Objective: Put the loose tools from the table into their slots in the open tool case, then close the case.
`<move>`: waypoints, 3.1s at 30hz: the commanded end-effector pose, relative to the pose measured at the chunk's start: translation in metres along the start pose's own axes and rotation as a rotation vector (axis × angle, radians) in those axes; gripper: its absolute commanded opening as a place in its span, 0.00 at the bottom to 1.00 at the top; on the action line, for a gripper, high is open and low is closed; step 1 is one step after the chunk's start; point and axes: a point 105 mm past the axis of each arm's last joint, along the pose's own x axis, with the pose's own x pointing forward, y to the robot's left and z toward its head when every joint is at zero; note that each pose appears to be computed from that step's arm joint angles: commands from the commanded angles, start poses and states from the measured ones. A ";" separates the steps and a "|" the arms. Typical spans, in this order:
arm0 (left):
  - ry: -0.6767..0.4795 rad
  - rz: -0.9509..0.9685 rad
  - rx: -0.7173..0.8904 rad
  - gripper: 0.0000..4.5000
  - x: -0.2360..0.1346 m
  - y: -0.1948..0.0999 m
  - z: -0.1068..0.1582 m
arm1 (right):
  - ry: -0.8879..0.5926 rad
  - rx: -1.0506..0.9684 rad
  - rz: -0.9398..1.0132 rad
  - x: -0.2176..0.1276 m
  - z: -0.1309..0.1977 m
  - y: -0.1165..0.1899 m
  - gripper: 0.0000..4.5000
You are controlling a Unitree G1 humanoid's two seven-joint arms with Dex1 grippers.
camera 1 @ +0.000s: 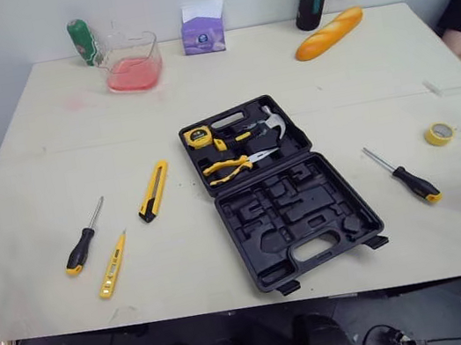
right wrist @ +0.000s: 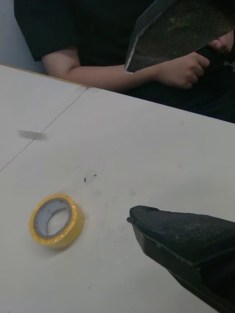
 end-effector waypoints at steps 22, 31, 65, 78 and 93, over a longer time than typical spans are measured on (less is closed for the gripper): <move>-0.062 -0.097 -0.041 1.00 0.000 -0.013 0.026 | -0.098 -0.002 0.041 0.010 0.020 0.008 1.00; -0.113 -0.166 -0.010 1.00 0.011 -0.028 0.048 | -0.172 -0.007 0.169 0.022 0.039 0.027 1.00; -0.233 -0.720 -0.167 0.01 0.136 -0.281 0.167 | -0.337 -0.078 0.513 0.118 0.143 0.172 0.00; -0.182 -0.716 -0.170 0.01 0.160 -0.311 0.174 | -0.344 -0.093 0.532 0.132 0.156 0.188 0.00; -0.189 -0.717 -0.163 0.01 0.163 -0.316 0.179 | -0.409 -0.105 0.677 0.123 0.164 0.216 0.00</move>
